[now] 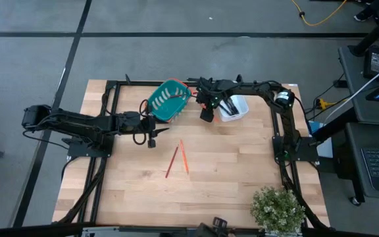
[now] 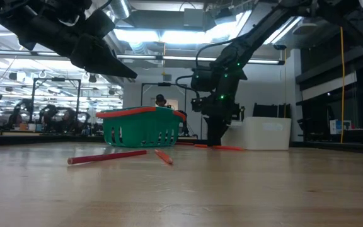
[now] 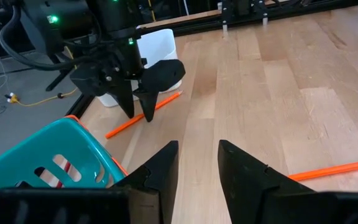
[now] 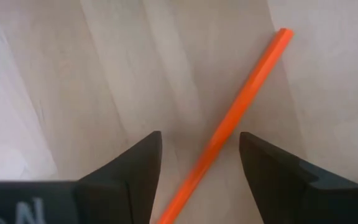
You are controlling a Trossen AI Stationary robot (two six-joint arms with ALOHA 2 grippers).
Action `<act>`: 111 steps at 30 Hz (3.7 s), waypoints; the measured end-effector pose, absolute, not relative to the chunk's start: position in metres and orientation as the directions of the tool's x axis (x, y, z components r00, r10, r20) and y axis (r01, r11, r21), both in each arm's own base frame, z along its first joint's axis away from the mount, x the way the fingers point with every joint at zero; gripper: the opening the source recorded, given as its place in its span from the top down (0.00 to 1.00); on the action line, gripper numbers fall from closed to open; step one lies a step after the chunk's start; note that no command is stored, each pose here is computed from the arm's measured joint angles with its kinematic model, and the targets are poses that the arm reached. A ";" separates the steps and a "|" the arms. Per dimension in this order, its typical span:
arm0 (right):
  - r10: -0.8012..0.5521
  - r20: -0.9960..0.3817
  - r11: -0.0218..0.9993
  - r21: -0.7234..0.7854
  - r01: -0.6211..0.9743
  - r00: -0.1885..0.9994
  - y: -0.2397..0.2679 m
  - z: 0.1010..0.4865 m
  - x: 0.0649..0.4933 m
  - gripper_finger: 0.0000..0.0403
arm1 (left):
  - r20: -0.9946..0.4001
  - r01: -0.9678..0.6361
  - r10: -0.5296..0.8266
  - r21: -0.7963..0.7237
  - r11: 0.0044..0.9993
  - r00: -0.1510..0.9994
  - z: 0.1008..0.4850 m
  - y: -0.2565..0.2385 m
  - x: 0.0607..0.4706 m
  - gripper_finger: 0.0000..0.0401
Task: Sort pens & pencils
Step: Put the orange pencil into the blue bin
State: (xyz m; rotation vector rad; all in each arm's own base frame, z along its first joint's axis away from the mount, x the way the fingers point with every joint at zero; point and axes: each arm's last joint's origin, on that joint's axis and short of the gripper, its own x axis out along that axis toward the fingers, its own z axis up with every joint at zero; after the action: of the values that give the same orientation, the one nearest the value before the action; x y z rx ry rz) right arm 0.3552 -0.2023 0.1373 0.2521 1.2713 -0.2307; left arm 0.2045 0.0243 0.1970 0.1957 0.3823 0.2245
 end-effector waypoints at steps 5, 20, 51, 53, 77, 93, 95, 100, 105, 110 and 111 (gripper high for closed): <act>0.006 -0.963 0.950 0.089 0.298 0.268 -0.201 0.137 0.353 0.49 | -0.346 -0.179 0.253 0.230 0.956 0.903 0.197 0.024 0.205 0.73; -0.032 -0.975 0.948 0.040 0.316 0.219 -0.189 0.134 0.357 0.71 | -0.346 -0.179 0.253 0.230 0.956 0.904 0.197 0.024 0.205 0.73; 0.054 -0.974 0.944 0.122 0.306 0.220 -0.171 0.118 0.369 0.97 | -0.345 -0.180 0.252 0.229 0.957 0.904 0.197 0.024 0.205 0.74; 0.096 -0.962 0.943 0.170 0.287 0.255 -0.169 0.118 0.372 0.97 | -0.344 -0.180 0.253 0.230 0.956 0.904 0.197 0.024 0.205 0.74; 0.229 -0.919 0.949 0.283 0.135 0.320 -0.126 0.115 0.394 1.00 | -0.360 -0.225 0.269 0.160 0.961 0.893 0.218 0.020 0.164 0.74; 0.084 -0.957 0.992 0.107 0.066 0.278 -0.081 0.117 0.408 0.92 | -0.385 -0.173 0.218 0.146 0.974 0.897 0.219 0.004 0.150 0.74; 0.058 -0.960 0.996 0.076 0.056 0.273 -0.074 0.116 0.409 0.92 | -0.385 -0.170 0.214 0.146 0.975 0.898 0.219 0.004 0.150 0.74; -0.001 -0.965 0.999 0.011 0.043 0.262 -0.063 0.116 0.411 0.90 | -0.385 -0.172 0.214 0.142 0.975 0.898 0.219 0.004 0.150 0.74; -0.006 -0.965 0.999 0.003 0.034 0.260 -0.057 0.116 0.412 0.86 | -0.385 -0.172 0.214 0.141 0.975 0.898 0.219 0.004 0.151 0.74; -0.010 -0.966 0.999 -0.001 0.034 0.260 -0.056 0.116 0.412 0.83 | -0.385 -0.172 0.214 0.141 0.975 0.898 0.219 0.004 0.151 0.74; -0.010 -0.966 1.000 -0.002 0.031 0.260 -0.056 0.116 0.412 0.83 | -0.385 -0.172 0.214 0.141 0.975 0.898 0.219 0.004 0.151 0.74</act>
State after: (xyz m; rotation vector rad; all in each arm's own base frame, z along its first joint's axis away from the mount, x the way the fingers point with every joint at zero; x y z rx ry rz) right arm 0.4119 -0.0558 0.1163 0.0186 1.3078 -0.0279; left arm 0.1505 0.0036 0.2193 0.1045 0.4099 0.2007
